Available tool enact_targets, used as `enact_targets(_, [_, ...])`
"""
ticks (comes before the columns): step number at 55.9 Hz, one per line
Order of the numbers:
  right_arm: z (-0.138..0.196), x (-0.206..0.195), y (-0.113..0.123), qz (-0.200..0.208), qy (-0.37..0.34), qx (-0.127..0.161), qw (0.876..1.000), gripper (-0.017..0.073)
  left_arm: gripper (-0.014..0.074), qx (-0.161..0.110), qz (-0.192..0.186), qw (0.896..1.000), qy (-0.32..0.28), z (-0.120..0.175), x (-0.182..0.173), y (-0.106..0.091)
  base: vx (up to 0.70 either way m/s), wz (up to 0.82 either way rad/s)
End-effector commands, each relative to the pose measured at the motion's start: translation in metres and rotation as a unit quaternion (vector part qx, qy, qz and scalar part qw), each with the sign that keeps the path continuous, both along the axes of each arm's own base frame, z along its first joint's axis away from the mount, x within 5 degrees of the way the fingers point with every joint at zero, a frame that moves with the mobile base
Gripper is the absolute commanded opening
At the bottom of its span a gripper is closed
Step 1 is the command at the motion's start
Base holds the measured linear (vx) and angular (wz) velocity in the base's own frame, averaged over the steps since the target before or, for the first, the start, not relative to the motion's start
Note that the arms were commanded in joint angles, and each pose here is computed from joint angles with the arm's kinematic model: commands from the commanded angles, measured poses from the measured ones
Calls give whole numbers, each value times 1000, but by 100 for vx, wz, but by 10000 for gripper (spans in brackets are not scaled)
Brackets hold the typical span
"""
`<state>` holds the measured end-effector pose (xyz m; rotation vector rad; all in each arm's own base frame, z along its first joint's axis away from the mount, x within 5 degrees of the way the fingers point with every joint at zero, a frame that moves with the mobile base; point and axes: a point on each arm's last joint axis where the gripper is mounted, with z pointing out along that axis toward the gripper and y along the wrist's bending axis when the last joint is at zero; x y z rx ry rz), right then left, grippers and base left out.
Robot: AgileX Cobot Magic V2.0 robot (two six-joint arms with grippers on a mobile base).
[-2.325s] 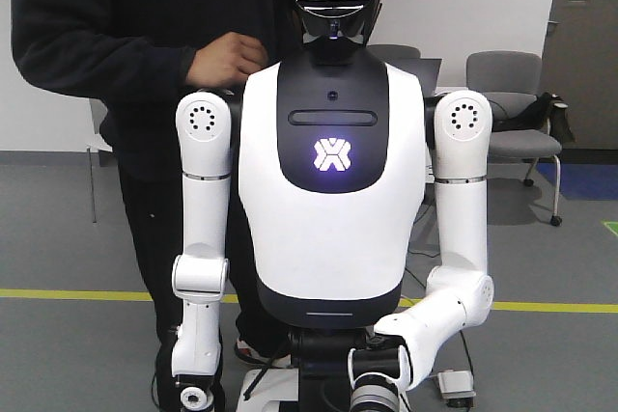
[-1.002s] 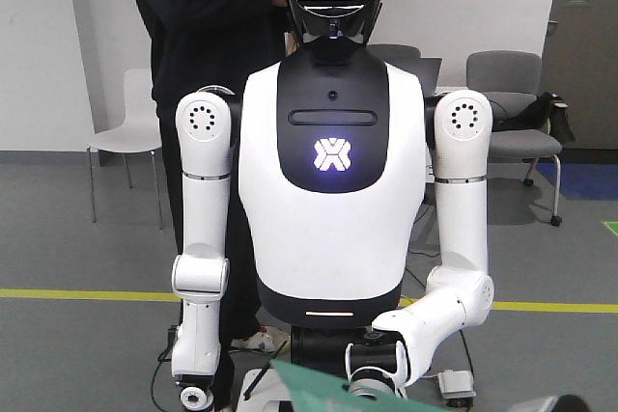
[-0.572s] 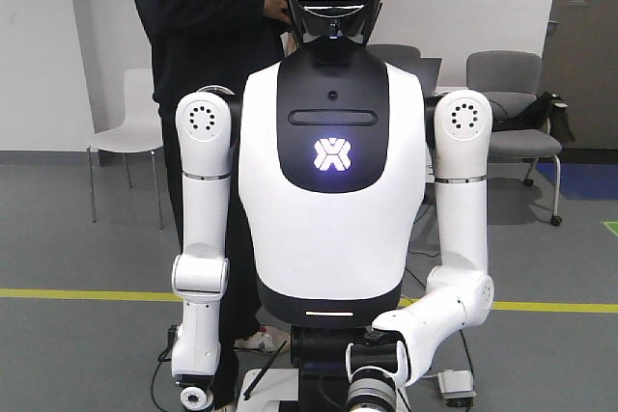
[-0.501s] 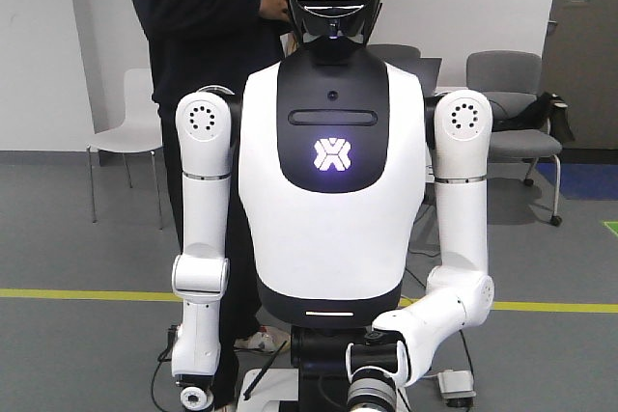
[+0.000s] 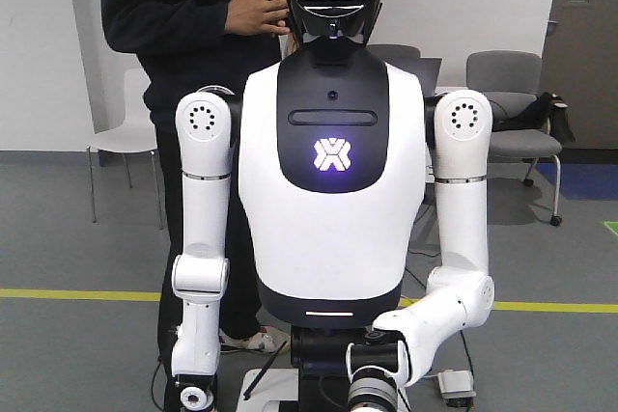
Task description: Pick snacks and fruit into basket
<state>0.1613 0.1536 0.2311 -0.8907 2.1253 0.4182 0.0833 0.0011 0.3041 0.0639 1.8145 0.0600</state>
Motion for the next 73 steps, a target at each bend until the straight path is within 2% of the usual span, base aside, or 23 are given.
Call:
enact_targets(1, [18, 6, 3, -3, -50, 32, 998, 521, 127, -3, -10, 998, -61, 20, 1, -2, 0, 0])
enact_targets(8, [22, 4, 2, -4, -56, 39, 998, 601, 127, -3, -10, 998, -61, 20, 1, -2, 0, 0])
enact_targets(16, [37, 0, -7, -15, -79, 63, 995, 588, 127, -3, -10, 998, -61, 20, 1, -2, 0, 0])
enact_targets(19, [43, 0, -14, -31, -87, 75, 993, 573, 127, -3, -10, 998, -61, 20, 1, -2, 0, 0])
enact_targets(27, [58, 3, -42, -109, -91, 114, 983, 539, 127, -3, -10, 998, -61, 20, 1, -2, 0, 0])
enact_targets(39, [71, -4, -91, -204, -97, 100, 969, 536, 127, -3, -10, 998, -61, 20, 1, -2, 0, 0])
enact_targets(46, [84, -18, -115, -251, -141, 90, 954, 536, 127, -3, -10, 998, -62, 20, 1, -2, 0, 0])
enact_targets(52, [93, -31, -128, -282, -171, 96, 939, 536, 127, -3, -10, 998, -62, 20, 1, -2, 0, 0])
enact_targets(58, [95, -41, -133, -293, -171, 94, 936, 536, 127, -3, -10, 998, -62, 20, 1, -2, 0, 0])
enact_targets(73, [96, -45, -133, -293, -172, 95, 936, 536, 127, -14, -15, 998, -64, 21, 4, -3, 0, 0])
